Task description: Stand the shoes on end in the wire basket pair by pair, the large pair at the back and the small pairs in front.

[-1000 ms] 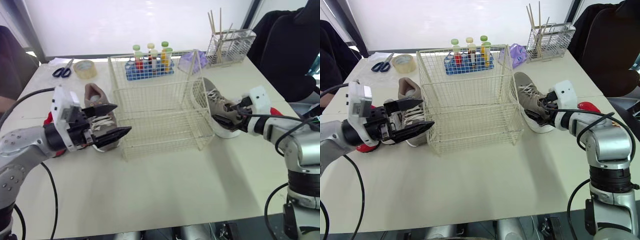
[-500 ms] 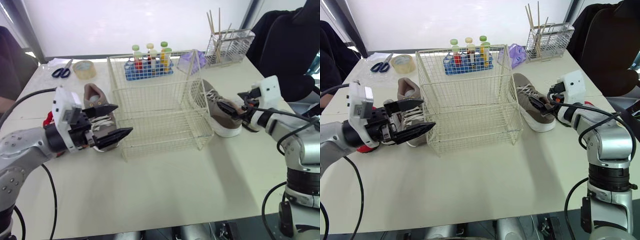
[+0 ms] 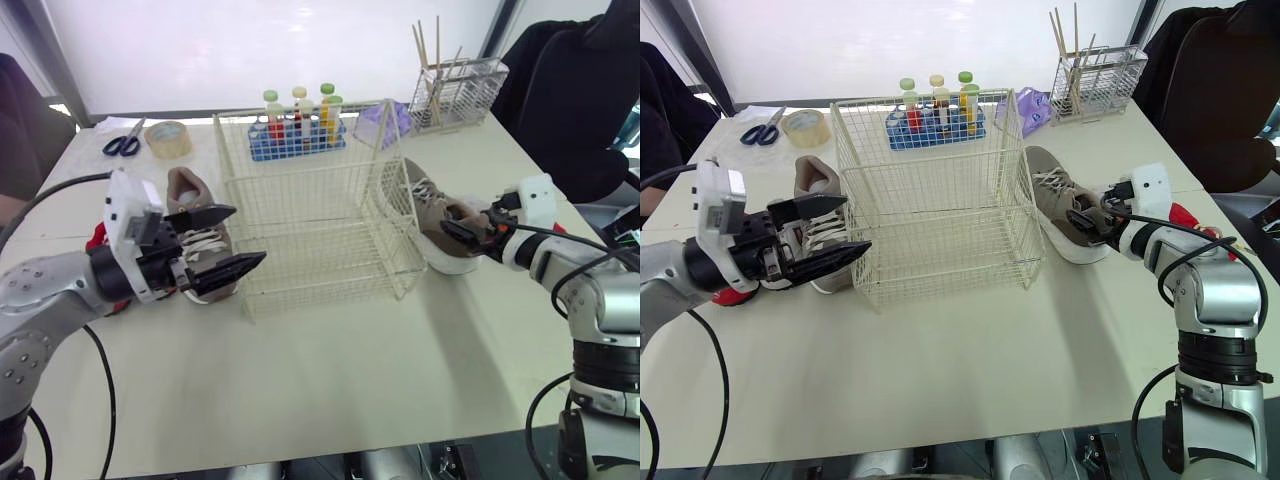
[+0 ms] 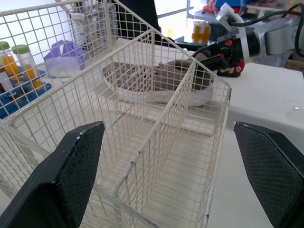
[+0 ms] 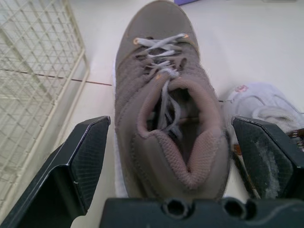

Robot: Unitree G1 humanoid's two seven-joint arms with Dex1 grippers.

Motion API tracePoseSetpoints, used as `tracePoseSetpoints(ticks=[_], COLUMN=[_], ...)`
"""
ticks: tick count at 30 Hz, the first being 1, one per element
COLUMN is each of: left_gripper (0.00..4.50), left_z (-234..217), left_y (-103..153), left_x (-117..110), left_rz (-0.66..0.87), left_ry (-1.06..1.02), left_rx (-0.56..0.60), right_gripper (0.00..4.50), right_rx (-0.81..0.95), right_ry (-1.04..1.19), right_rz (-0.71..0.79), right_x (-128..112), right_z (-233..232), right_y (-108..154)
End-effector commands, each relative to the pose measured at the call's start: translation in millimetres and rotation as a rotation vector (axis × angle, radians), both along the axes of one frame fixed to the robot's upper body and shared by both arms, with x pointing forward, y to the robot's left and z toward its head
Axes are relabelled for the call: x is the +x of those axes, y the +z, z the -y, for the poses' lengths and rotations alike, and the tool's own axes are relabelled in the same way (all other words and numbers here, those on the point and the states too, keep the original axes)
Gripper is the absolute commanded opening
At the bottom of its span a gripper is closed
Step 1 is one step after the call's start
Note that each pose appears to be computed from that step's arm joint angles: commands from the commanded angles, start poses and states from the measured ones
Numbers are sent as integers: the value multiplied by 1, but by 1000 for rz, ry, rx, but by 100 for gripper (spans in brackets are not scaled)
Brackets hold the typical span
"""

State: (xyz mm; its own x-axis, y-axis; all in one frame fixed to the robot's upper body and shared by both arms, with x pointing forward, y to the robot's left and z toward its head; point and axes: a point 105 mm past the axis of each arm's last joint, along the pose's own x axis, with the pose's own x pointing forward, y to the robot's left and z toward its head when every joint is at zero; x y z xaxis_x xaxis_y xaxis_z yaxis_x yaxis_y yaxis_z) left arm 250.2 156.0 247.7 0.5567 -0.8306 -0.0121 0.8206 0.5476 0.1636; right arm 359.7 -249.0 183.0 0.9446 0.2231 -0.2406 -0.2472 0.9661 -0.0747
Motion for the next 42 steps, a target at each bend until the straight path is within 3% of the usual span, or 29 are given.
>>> tracePoseSetpoints(ticks=[1,14,21,29,32,36,42], left_gripper=[450,450,450,450,450,450,450], left_z=[3,5,4,3,3,4,3], left_y=[6,7,7,7,7,8,15], left_x=[-2,-2,-4,-3,-3,-2,-1], left_rz=[34,39,43,52,56,60,70], left_ry=[-7,-2,11,23,24,24,21], left_rx=[11,12,17,17,16,15,-18], right_gripper=[447,447,447,118,27,24,24], right_rx=[4,-60,-68,-107,-110,-103,-40], right_ry=[28,56,69,91,99,116,102], right_rz=[21,-111,-112,-158,-170,-155,70], right_x=[-1,9,13,9,6,5,14], right_z=[-4,-15,-21,-23,-24,-26,-27], right_y=[7,-34,-39,-53,-57,-55,2])
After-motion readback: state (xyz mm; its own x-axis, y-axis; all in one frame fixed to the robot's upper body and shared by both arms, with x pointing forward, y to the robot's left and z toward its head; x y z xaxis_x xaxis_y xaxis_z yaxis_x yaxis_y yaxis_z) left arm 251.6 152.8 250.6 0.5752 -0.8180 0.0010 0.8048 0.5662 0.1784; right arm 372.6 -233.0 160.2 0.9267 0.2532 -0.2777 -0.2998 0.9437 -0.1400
